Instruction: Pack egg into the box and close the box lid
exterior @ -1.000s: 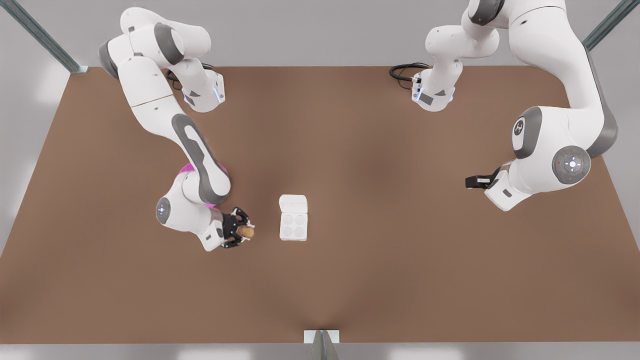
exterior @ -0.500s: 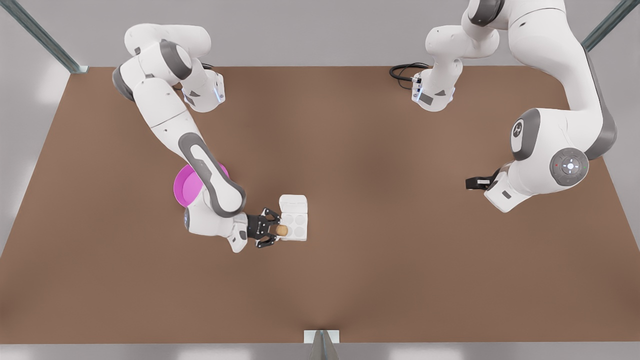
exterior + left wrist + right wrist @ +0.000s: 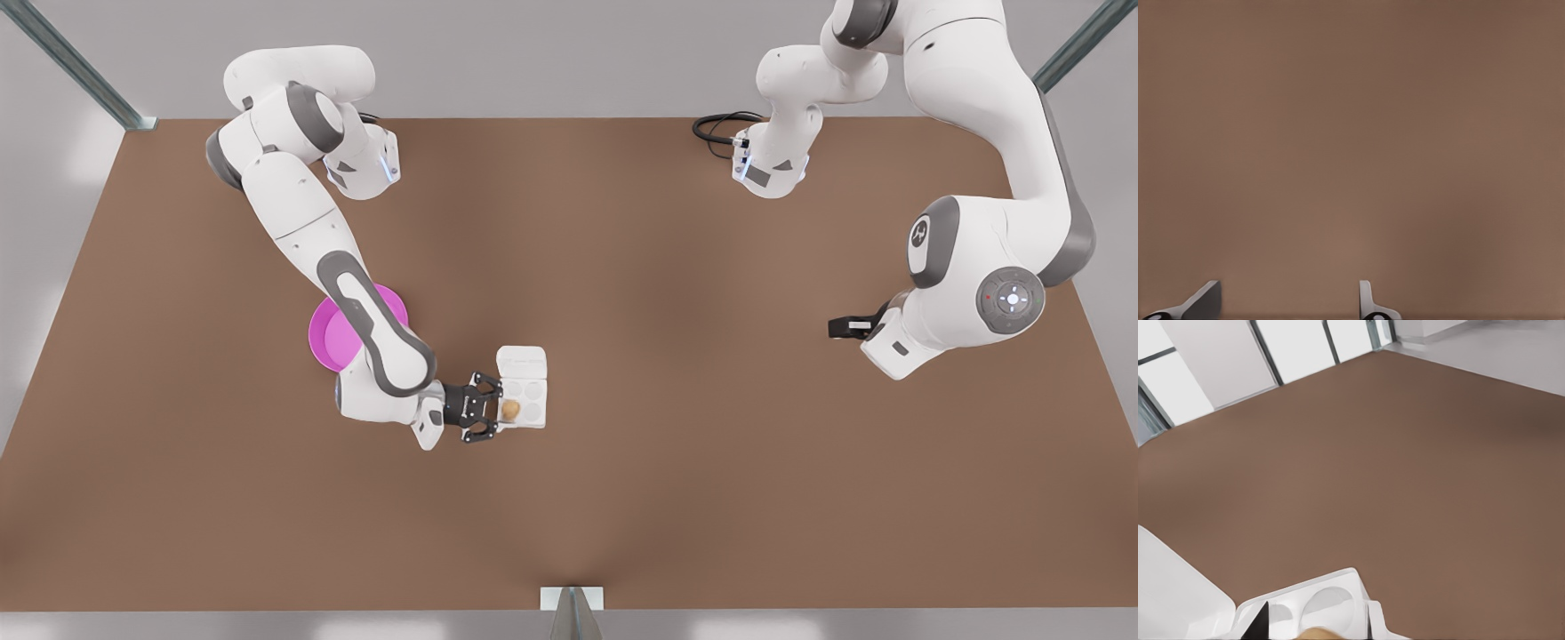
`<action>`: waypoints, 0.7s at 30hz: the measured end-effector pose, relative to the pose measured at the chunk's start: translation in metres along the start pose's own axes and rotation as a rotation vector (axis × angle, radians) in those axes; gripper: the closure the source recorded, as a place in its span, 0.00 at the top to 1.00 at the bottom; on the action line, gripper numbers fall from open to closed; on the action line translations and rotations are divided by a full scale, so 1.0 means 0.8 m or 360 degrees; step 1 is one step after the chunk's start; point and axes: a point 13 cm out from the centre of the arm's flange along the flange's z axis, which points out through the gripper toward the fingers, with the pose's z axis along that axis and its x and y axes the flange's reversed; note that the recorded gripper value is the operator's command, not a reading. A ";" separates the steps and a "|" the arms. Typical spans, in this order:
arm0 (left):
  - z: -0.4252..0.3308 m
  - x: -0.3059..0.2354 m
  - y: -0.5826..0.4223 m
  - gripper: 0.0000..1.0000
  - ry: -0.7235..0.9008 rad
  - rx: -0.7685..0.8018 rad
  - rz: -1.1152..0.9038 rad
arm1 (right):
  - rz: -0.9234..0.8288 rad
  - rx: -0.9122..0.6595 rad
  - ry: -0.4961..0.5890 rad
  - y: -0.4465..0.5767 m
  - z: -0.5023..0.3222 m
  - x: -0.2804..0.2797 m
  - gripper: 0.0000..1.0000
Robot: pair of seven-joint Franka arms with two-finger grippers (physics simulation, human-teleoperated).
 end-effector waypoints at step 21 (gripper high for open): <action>0.176 0.103 -0.510 0.21 0.0084 -0.0053 0.0725 | -0.0314 0.0472 0.0760 -0.146 -0.475 0.065 0.99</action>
